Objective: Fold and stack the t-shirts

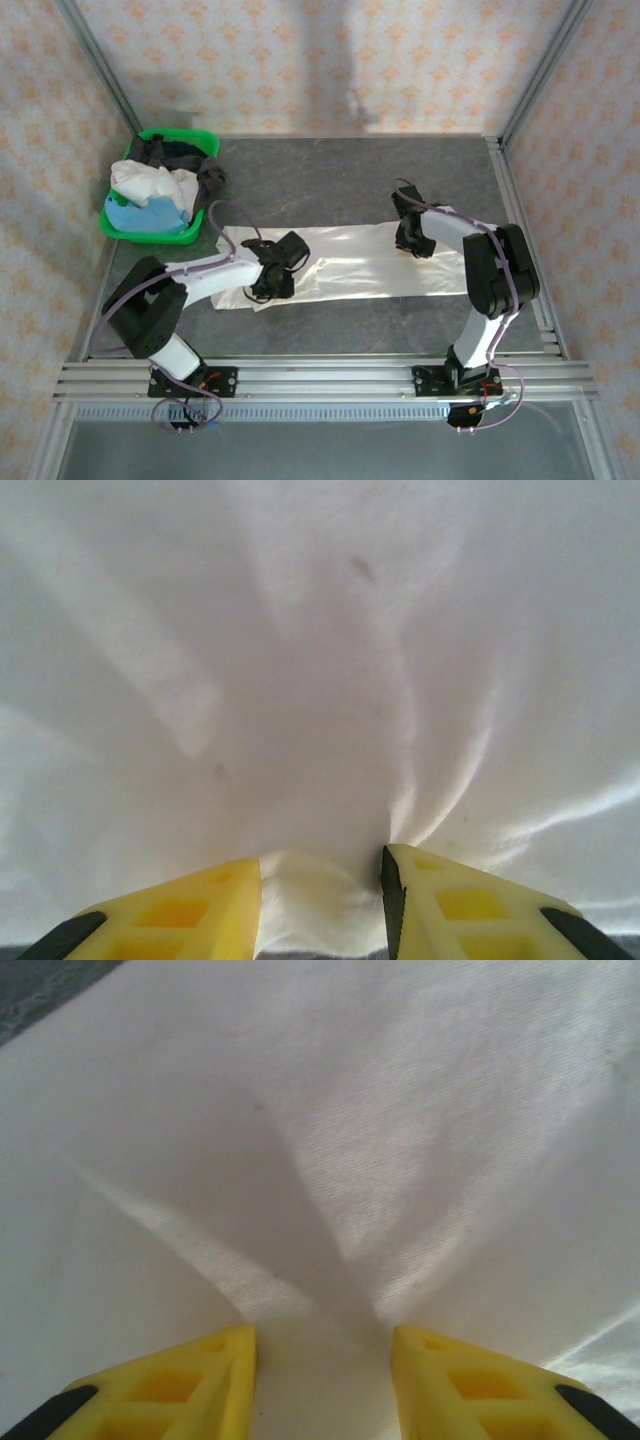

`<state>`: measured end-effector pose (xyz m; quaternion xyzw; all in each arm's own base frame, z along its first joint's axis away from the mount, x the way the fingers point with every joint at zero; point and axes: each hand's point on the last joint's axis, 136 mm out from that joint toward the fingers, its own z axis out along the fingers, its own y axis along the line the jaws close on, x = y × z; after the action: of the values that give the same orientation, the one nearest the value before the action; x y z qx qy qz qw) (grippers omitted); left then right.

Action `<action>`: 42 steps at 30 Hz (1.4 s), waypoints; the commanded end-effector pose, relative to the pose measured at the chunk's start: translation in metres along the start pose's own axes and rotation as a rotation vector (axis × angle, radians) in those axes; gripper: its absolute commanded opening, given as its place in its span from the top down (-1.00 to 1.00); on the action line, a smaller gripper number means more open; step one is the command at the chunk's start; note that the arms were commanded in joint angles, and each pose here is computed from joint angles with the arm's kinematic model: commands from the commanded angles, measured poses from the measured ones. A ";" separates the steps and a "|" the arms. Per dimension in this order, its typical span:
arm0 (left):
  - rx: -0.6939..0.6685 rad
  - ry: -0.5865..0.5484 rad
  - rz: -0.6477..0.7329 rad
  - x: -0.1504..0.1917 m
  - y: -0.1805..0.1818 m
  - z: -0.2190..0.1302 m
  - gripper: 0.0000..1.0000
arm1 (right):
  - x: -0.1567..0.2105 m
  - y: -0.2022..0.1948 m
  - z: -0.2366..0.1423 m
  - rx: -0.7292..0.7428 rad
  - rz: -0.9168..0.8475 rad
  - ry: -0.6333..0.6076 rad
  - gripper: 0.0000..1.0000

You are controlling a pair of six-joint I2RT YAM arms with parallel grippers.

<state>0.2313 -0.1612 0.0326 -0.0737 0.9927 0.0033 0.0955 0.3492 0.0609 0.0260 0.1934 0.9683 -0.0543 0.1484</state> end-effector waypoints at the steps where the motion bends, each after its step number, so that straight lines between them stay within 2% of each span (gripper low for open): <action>1: -0.003 -0.010 -0.036 0.004 0.007 -0.009 0.22 | -0.006 -0.005 -0.012 0.021 -0.006 -0.007 0.20; 3: 0.011 -0.035 -0.029 -0.004 0.006 -0.019 0.20 | -0.010 0.002 -0.025 -0.034 0.004 -0.029 0.20; 6: 0.055 -0.095 -0.039 -0.031 0.002 -0.035 0.00 | -0.018 0.018 -0.036 -0.124 0.005 -0.077 0.18; 8: 0.054 -0.130 -0.050 -0.055 0.001 -0.037 -0.10 | -0.025 0.019 -0.029 -0.101 0.003 -0.087 0.18; 12: -0.026 -0.130 -0.091 -0.103 0.015 -0.021 -0.12 | -0.035 0.008 -0.004 0.032 -0.009 -0.042 0.23; 16: -0.078 -0.098 -0.162 -0.131 0.037 0.012 -0.13 | -0.038 -0.006 0.017 0.040 0.045 0.002 0.23; 22: -0.167 -0.025 -0.211 -0.141 0.061 0.050 -0.09 | -0.040 -0.030 0.021 0.067 0.074 0.027 0.23; 27: -0.187 -0.003 -0.269 -0.138 0.075 0.059 -0.08 | -0.040 -0.059 0.018 0.086 0.125 0.038 0.23; 30: -0.203 0.005 -0.283 -0.138 0.077 0.057 -0.08 | -0.041 -0.063 0.006 0.063 0.143 0.024 0.22; 34: -0.163 -0.053 -0.271 -0.153 0.060 0.037 -0.09 | -0.048 -0.034 -0.010 -0.086 0.154 -0.012 0.20; 36: -0.142 -0.079 -0.236 -0.163 0.043 0.031 -0.11 | -0.053 -0.022 -0.010 -0.102 0.133 -0.025 0.20; 42: -0.139 -0.045 -0.227 -0.190 0.021 0.061 -0.09 | -0.038 -0.046 0.018 0.029 0.150 0.058 0.23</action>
<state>0.4216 -0.1173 0.0236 -0.1907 0.9723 0.0356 0.1303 0.3839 0.0178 0.0352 0.2543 0.9552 -0.0182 0.1504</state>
